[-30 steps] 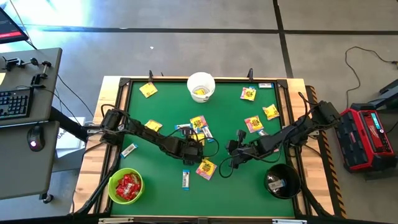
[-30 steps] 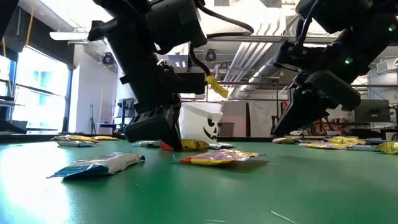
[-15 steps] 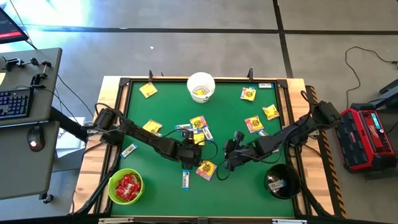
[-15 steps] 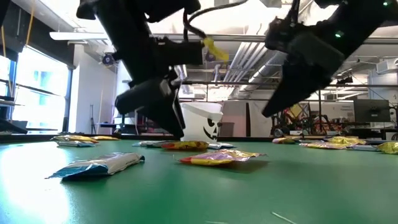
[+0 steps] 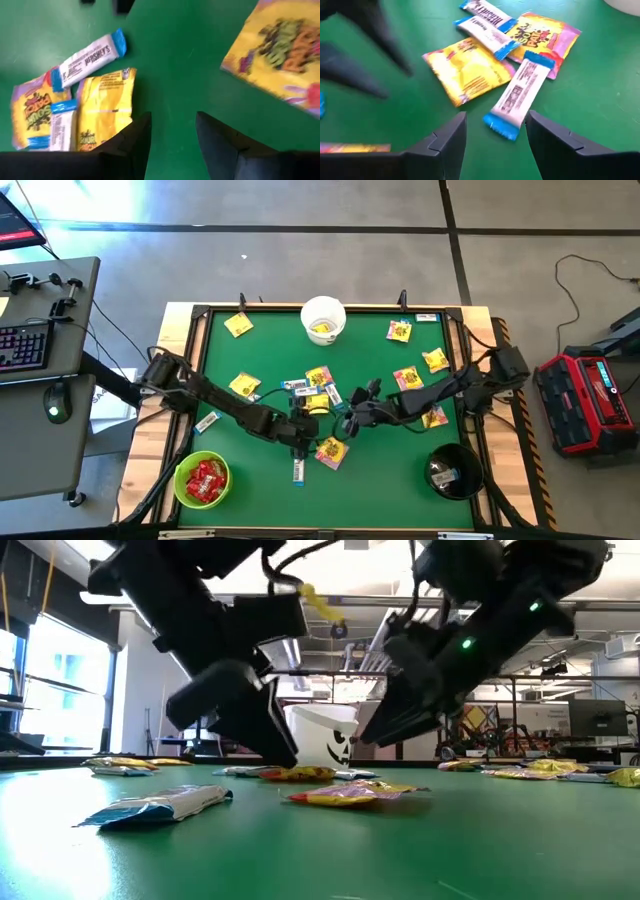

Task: Sort candy by brand, put in halloween buckets
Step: Put the white candy into the black bucket

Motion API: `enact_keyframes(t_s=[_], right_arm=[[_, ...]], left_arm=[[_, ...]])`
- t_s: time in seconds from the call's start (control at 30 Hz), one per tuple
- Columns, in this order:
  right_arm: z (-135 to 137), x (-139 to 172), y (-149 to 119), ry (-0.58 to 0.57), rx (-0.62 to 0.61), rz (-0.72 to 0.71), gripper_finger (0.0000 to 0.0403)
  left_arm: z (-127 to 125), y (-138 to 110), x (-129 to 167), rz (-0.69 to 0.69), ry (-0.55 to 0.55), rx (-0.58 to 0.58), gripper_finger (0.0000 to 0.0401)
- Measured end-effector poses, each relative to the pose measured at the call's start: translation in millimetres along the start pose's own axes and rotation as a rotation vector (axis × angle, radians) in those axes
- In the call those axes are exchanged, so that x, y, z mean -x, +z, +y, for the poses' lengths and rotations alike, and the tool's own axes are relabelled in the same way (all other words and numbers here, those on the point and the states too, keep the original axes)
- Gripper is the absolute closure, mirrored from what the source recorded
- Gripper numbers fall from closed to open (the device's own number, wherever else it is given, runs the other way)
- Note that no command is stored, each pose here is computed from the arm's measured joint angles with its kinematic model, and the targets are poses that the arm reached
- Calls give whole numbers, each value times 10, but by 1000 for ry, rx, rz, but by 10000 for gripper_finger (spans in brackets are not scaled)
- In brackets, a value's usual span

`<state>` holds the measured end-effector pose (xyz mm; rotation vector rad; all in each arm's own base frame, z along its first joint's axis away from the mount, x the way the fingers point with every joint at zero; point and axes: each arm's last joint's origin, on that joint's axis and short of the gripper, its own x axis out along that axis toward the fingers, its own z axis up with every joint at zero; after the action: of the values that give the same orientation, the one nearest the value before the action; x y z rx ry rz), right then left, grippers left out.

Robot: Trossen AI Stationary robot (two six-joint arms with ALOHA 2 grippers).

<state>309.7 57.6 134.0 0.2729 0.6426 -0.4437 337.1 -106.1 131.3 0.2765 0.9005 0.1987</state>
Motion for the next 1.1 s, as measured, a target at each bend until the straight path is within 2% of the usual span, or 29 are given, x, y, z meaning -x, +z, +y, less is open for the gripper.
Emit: enact_keyframes(t_s=[0.27, 0.4, 0.47, 0.63, 0.83, 0.93, 1.1], right_arm=[[-98, -242, 18, -24, 43, -42, 210], [-99, -349, 76, -24, -1, -53, 210], [-111, -418, 89, -60, -18, -41, 209], [-167, -610, 166, -125, -86, -8, 187], [-208, -707, 173, -140, -70, 63, 168], [-212, -718, 154, -156, -59, 84, 181], [-197, -731, 163, -142, -42, 108, 228]], left_arm=[[123, -172, 209, -174, -76, 109, 253], [211, -238, 359, -281, -104, 187, 253], [251, -270, 433, -332, -126, 212, 253], [330, -389, 535, -399, -111, 249, 254], [373, -375, 573, -459, -72, 292, 254], [377, -400, 571, -463, -62, 289, 254], [365, -423, 547, -461, -70, 298, 254]])
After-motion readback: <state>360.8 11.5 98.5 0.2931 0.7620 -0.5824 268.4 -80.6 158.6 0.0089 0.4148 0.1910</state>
